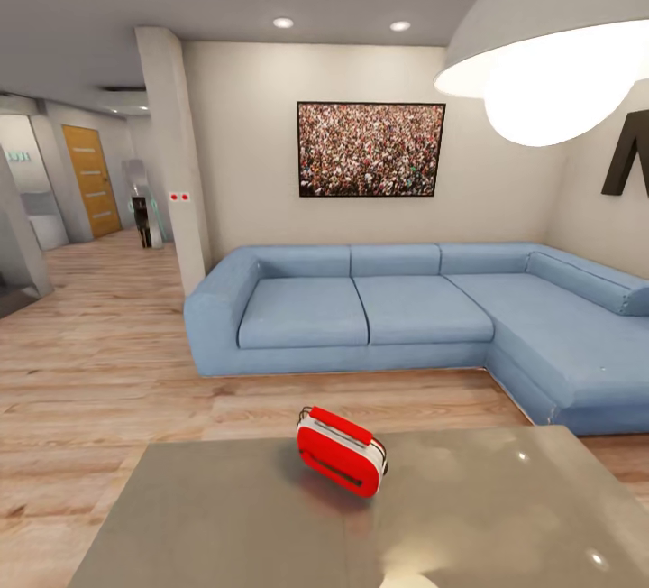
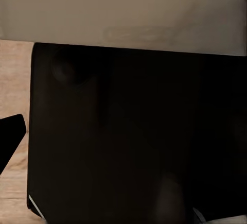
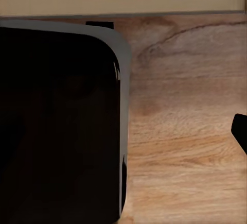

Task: Turn on the radio receiver that's on the table in the living room.

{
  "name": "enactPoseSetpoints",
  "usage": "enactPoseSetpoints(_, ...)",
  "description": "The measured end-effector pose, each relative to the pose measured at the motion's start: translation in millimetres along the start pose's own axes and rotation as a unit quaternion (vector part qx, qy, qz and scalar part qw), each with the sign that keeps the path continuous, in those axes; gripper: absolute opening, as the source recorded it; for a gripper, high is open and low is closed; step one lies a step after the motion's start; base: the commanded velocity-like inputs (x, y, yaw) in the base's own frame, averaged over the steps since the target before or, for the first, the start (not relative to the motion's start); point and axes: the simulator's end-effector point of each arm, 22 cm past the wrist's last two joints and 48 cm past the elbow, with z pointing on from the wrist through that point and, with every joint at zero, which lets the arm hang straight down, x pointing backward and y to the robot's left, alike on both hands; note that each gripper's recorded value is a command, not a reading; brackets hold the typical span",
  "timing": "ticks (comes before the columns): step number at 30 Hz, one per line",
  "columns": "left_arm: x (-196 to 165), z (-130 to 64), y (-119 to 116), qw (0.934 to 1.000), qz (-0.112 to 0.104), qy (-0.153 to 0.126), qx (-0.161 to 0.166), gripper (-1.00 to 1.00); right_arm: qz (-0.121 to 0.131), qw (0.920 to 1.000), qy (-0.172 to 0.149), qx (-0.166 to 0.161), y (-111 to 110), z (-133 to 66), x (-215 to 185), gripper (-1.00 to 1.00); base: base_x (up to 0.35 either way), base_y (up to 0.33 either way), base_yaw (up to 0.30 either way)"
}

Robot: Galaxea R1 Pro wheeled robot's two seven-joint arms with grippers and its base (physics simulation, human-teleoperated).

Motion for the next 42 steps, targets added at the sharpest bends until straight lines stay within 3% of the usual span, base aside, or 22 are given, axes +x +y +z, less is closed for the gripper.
enactPoseSetpoints(42,-4.8,-62.7,-2.7,1.0000,-0.001,0.001,0.000,1.00,0.001,1.0000,0.001,0.000,-2.7,-62.5,-6.1,1.00,0.000,0.000,0.000)
